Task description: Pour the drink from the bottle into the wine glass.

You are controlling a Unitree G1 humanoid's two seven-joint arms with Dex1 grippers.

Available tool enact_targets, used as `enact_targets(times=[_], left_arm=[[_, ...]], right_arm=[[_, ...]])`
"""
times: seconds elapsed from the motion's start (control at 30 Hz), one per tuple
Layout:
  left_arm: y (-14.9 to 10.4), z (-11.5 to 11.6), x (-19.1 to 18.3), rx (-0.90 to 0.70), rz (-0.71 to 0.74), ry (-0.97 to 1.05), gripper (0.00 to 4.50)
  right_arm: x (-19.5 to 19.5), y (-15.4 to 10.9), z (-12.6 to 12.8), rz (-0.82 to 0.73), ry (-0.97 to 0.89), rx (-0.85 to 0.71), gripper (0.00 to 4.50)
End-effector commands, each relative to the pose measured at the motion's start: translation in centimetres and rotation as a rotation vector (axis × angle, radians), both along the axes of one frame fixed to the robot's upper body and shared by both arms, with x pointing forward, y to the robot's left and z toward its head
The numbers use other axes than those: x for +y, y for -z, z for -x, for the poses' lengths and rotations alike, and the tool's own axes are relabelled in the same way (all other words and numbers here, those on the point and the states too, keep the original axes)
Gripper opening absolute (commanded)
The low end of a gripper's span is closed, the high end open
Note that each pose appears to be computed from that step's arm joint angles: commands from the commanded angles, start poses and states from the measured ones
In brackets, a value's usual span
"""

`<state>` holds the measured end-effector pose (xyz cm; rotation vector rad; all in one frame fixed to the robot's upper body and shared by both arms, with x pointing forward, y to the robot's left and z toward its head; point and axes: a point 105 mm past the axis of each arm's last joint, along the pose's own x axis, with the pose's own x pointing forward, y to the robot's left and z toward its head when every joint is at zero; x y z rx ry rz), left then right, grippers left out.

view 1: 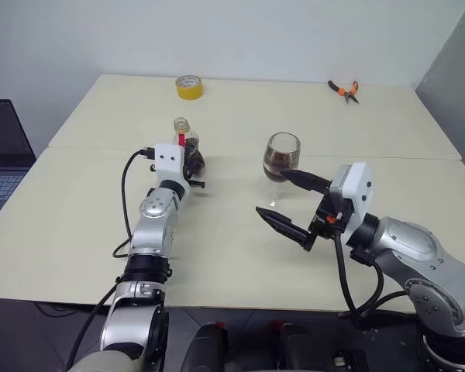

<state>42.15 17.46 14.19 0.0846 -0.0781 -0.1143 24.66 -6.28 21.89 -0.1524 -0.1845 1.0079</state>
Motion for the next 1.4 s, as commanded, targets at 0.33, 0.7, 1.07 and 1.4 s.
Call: enact_targets(times=[0.33,0.7,1.07,1.4], left_arm=[[-0.1,-0.7,0.3,0.013,0.025,-0.032,0.5],[-0.1,-0.7,0.4,0.009,0.018,-0.026,2.49],[-0.7,0.5,-0.5,-0.054,-0.037,0.034,4.46],[-1.6,3.0,1.5,-0.094,-0.044,0.02,4.46]], right_arm=[[0.0,-0.6,0.1,-0.003,-0.003,-0.031,4.5],[0.1,-0.6,0.1,-0.007,-0.006,-0.032,4.5],[0.1,-0.6,0.2,0.0,-0.006,-0.037,4.5],[-0.8,0.2,0.4,-0.001,0.035,-0.033,4.5]])
